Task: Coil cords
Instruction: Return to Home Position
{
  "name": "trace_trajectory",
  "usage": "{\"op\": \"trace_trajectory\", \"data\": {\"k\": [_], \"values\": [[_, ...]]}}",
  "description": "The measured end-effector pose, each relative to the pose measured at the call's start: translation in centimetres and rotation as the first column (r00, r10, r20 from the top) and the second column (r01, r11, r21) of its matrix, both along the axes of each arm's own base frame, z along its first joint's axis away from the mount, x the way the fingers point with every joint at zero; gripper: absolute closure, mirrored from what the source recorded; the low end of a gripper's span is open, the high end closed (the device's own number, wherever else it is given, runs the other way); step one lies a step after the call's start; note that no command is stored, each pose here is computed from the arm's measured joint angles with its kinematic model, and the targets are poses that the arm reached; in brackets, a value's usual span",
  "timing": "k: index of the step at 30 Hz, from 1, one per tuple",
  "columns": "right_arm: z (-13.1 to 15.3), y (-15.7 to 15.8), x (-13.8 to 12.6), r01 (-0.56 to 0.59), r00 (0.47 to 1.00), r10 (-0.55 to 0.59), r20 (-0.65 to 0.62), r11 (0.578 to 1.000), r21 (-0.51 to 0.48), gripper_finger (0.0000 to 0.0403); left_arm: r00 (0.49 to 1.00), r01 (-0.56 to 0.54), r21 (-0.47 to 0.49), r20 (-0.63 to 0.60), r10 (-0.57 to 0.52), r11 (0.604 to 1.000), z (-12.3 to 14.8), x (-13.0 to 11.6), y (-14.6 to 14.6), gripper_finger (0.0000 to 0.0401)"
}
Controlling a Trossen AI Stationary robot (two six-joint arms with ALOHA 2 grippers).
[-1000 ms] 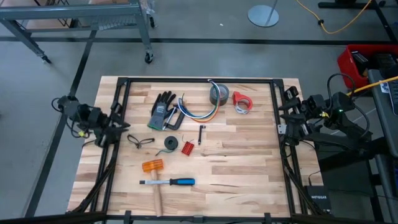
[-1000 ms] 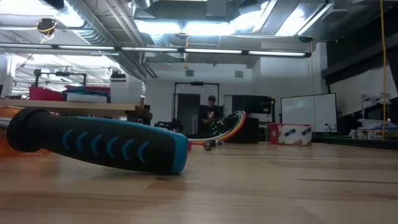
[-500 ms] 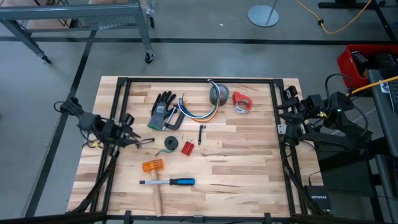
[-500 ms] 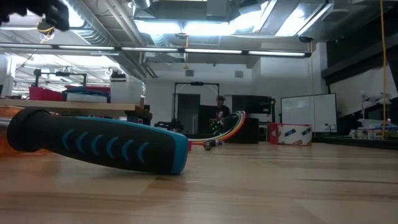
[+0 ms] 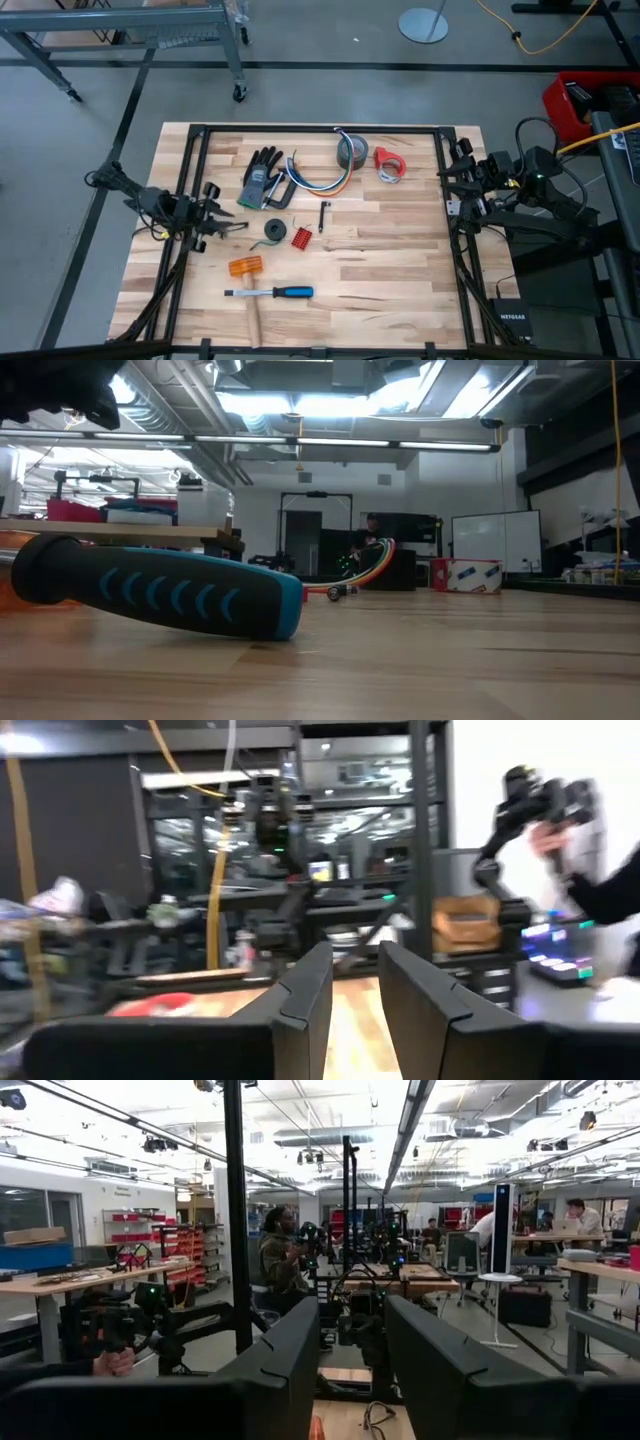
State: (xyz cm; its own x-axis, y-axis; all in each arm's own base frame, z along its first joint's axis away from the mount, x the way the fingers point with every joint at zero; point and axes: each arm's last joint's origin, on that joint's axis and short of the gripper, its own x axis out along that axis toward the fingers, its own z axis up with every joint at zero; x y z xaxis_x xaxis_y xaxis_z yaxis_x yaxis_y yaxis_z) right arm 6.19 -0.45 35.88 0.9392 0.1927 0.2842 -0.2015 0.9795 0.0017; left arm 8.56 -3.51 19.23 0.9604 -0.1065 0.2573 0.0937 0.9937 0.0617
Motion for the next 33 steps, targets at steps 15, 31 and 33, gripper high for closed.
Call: {"op": "trace_trajectory", "data": {"k": [15,31,33], "values": [[-0.3,-0.6,1.8,0.035,0.997,-0.033,-0.067,0.999,0.029,0.0281,0.949,-0.316,0.000,-0.009,0.316,0.949,-0.1,0.7,2.9,0.0324],[-0.4,-0.8,2.0,0.075,0.995,-0.072,-0.075,0.996,0.044,0.0281,0.940,-0.288,-0.130,-0.229,0.254,0.949,-2.2,1.1,4.3,0.0324],[-0.4,-0.8,2.0,0.068,0.995,-0.062,-0.079,0.995,0.072,0.0281,0.945,-0.266,-0.142,-0.234,0.229,0.954,-2.3,1.2,4.3,0.0324]]}}
